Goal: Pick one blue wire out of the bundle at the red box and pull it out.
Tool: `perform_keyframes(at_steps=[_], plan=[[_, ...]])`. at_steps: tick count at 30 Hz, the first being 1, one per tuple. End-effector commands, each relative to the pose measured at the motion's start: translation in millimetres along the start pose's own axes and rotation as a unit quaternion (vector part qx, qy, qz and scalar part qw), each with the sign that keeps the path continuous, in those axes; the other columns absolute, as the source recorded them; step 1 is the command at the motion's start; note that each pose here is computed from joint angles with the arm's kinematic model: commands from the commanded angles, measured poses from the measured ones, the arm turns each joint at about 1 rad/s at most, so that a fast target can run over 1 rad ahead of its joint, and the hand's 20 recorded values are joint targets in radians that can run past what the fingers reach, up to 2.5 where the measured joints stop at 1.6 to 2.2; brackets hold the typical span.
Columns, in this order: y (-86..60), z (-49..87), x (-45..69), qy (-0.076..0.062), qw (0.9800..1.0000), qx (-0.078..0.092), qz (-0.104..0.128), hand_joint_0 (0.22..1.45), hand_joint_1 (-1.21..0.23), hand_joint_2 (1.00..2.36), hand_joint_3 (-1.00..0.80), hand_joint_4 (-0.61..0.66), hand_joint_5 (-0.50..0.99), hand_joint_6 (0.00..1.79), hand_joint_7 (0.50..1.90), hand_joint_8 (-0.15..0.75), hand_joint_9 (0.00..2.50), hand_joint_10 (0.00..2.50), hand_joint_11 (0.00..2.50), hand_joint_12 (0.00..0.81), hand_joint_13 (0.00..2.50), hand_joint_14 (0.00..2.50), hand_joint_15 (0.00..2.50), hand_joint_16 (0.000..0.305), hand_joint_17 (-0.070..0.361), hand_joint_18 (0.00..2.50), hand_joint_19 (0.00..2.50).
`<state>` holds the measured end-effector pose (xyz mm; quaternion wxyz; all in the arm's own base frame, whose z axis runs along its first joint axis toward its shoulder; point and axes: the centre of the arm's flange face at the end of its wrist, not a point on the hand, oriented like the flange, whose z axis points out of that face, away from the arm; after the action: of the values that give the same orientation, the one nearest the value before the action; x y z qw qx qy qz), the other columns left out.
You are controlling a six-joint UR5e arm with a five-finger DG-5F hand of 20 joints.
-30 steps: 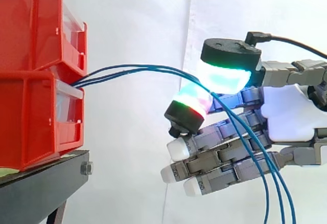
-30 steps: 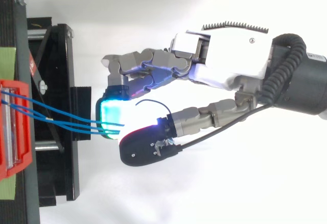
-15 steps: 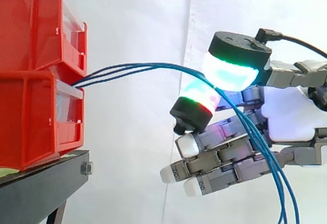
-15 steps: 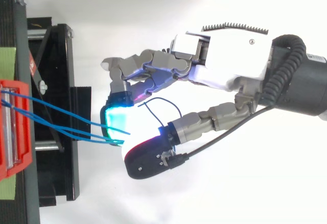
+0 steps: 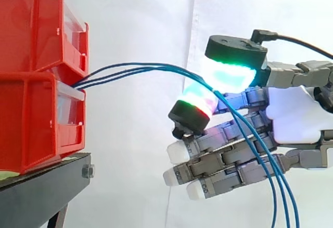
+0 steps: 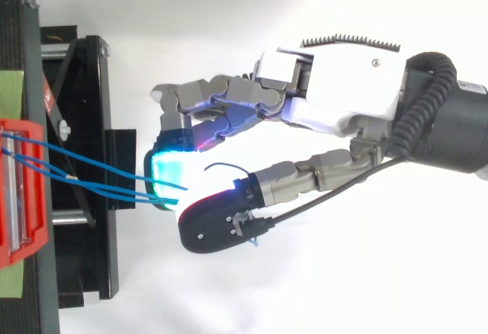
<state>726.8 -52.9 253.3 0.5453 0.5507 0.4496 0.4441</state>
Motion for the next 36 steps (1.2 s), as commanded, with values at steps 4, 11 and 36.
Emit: perform_keyframes(at_steps=[4,11,36], plan=[[0.2,0.4,-1.0,-0.001,1.0000,-0.001,0.000,0.63,-0.71,1.03,-0.20,0.28,-0.11,0.61,1.25,0.243,0.63,0.02,0.60,0.376,0.00,0.00,0.00,0.056,0.127,0.00,0.27],[0.2,0.2,0.1,0.000,1.0000,-0.001,-0.001,0.63,-0.85,1.02,-0.16,0.38,-0.09,0.55,1.32,0.231,0.65,0.01,0.36,0.378,0.00,0.00,0.00,0.058,0.132,0.00,0.26],[0.2,0.2,0.1,0.000,1.0000,-0.001,-0.003,0.52,-0.59,1.03,-0.15,0.24,-0.07,0.62,1.32,0.227,0.78,0.02,0.55,0.381,0.00,0.00,0.00,0.057,0.128,0.00,0.27]])
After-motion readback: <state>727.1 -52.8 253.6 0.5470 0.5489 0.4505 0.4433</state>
